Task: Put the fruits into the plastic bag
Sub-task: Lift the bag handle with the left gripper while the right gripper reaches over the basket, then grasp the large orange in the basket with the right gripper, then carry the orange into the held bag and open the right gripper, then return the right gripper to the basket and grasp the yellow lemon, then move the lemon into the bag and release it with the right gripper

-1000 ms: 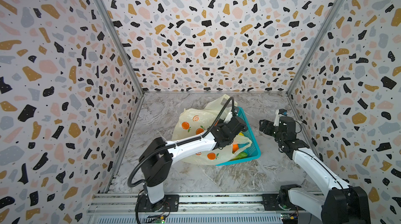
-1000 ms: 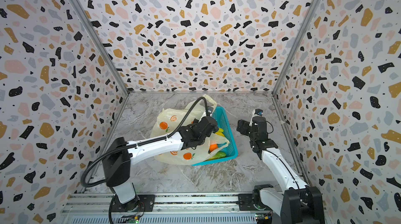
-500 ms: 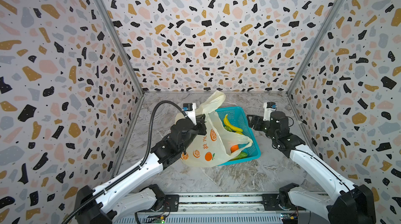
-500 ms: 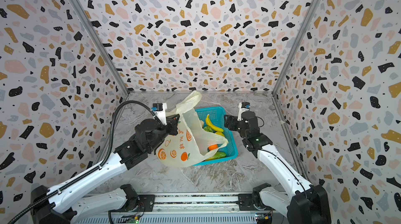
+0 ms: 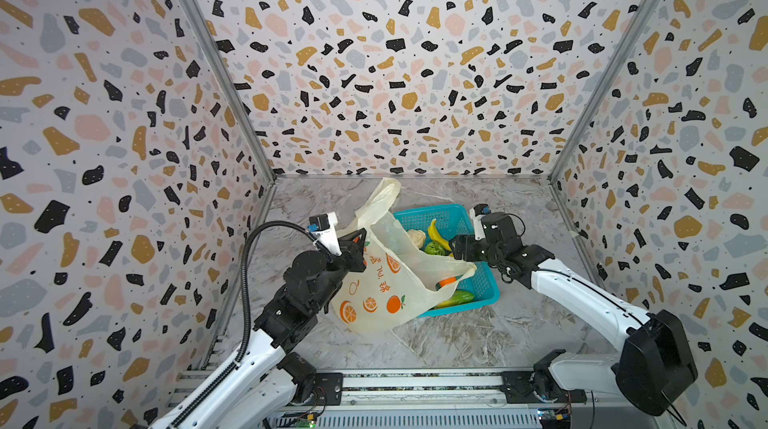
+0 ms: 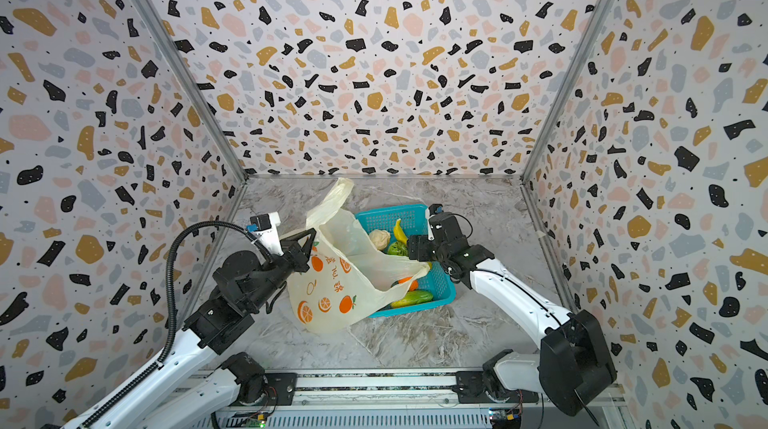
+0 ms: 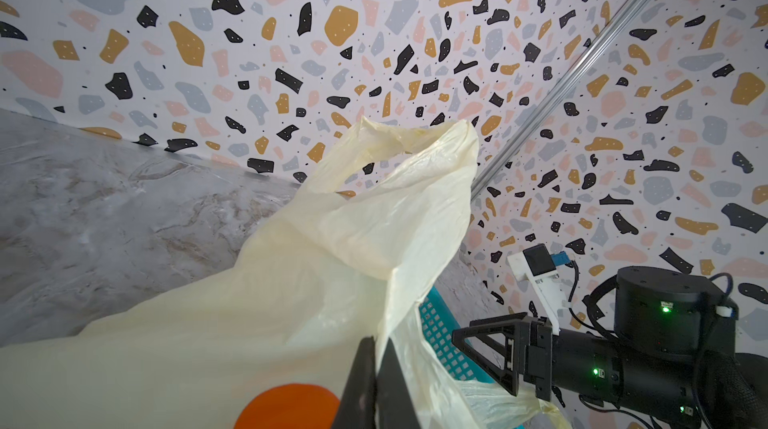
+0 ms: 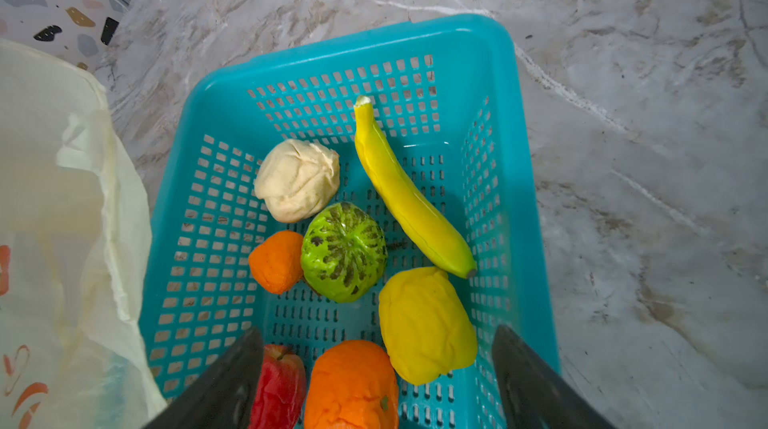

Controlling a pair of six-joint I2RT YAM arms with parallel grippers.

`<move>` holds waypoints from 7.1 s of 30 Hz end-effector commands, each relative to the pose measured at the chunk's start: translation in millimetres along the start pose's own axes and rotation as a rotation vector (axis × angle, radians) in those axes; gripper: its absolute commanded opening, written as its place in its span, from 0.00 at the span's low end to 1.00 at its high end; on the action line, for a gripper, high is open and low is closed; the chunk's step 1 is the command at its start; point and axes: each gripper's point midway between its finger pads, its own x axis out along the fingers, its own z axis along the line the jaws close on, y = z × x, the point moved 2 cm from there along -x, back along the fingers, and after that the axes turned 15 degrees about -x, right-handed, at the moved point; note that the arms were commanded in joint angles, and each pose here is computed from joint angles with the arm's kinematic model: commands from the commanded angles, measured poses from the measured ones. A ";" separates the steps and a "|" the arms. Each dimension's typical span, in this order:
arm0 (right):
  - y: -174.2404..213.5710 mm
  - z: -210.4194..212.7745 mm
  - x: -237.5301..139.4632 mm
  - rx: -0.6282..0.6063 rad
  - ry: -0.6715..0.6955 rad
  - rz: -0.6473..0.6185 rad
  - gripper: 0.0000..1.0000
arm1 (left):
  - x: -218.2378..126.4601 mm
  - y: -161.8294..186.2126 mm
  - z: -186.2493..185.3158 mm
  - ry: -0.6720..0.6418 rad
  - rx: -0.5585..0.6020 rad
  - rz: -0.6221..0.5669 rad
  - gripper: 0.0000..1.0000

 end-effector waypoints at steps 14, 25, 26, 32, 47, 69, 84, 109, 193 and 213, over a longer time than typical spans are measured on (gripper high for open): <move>33.8 20.3 7.0 -0.025 -0.064 0.124 0.84 | -10.1 1.8 0.0 0.020 0.232 0.026 0.00; 78.1 47.7 25.6 -0.066 -0.092 0.246 0.79 | -13.5 5.6 -0.6 0.055 0.283 0.021 0.00; 80.9 47.7 28.7 -0.066 -0.087 0.253 0.78 | -12.8 7.4 -0.6 0.058 0.288 0.031 0.00; 98.2 38.9 44.6 -0.064 -0.029 0.287 0.74 | -10.1 19.3 -2.3 0.093 0.299 0.089 0.00; 38.8 31.1 13.2 -0.102 -0.024 0.033 0.26 | -10.3 30.4 1.8 0.102 0.315 0.136 0.00; -31.5 177.7 -65.3 -0.320 -0.662 -0.283 0.25 | -10.0 34.1 -5.3 0.154 0.275 0.150 0.00; 23.0 226.6 0.4 -0.378 -0.742 -0.001 0.69 | -26.8 23.6 -15.9 0.230 0.198 0.069 0.00; 0.0 31.4 -4.4 -0.126 -0.019 0.038 0.79 | -24.0 30.1 -1.9 0.181 0.210 0.075 0.00; 20.7 211.1 1.6 -0.473 -0.428 -0.068 0.81 | -19.7 33.8 -0.1 0.178 0.172 0.091 0.00; 2.5 41.3 14.5 -0.052 -0.038 -0.048 0.81 | -20.1 34.9 1.3 0.175 0.173 0.094 0.00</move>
